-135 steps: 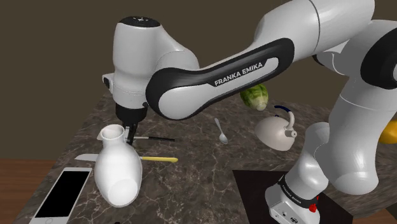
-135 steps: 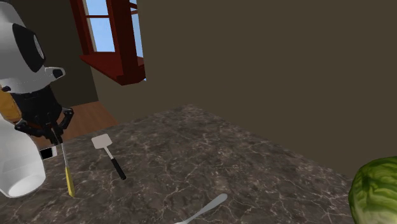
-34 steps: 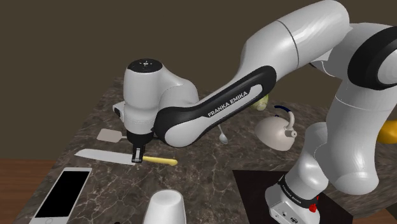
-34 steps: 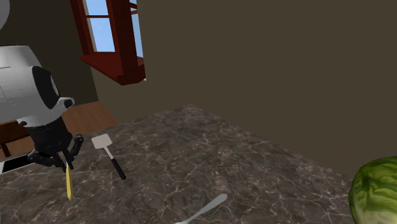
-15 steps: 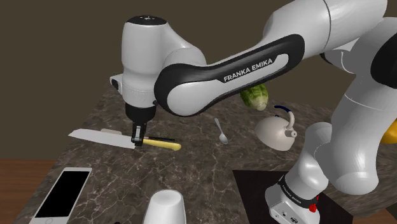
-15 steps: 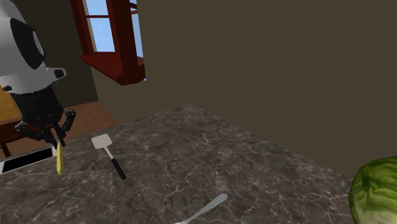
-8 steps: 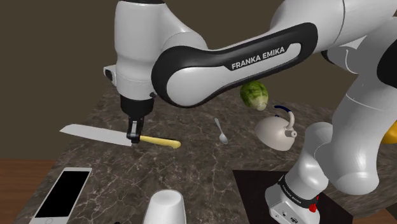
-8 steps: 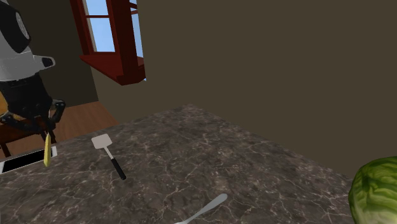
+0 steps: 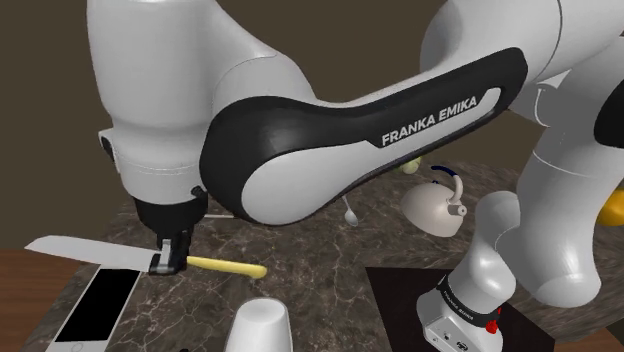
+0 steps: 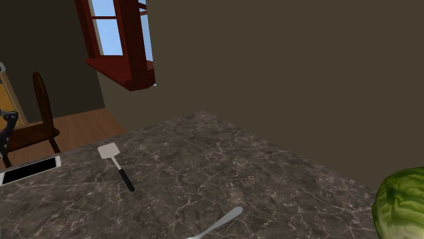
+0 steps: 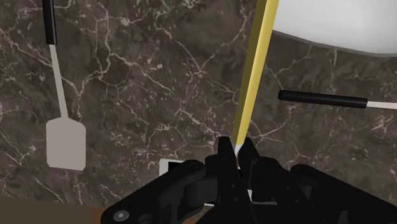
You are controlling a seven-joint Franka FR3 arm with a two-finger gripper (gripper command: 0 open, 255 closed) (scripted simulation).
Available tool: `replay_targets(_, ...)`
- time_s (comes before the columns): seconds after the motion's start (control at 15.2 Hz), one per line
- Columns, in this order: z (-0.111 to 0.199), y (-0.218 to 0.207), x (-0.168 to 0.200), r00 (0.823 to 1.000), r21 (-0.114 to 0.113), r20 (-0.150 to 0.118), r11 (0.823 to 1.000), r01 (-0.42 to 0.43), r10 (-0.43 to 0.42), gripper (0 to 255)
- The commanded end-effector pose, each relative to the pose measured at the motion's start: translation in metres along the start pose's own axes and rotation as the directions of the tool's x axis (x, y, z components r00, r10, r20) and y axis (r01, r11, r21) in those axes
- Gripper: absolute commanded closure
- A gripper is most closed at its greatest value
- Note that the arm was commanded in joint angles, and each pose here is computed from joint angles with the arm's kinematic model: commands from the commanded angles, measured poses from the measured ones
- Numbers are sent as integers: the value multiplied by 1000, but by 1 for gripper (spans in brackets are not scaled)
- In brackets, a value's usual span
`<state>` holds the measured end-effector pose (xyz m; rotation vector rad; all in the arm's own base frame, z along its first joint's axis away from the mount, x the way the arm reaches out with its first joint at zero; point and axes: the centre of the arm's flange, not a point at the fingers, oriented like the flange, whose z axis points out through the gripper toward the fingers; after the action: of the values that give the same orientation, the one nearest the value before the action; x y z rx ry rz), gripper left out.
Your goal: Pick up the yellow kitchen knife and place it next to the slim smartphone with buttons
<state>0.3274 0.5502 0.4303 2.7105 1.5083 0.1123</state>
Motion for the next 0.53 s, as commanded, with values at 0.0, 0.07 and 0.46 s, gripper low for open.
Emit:
replay_targets(0.0, -1, -25, 10, 1000, 0, 0, 1000, -2, 2, 255)
replay_targets(0.07, -2, -37, 15, 1000, 0, 0, 1000, -2, 2, 255)
replay_targets(0.46, -6, -111, 43, 1000, 0, 0, 1000, -2, 2, 255)
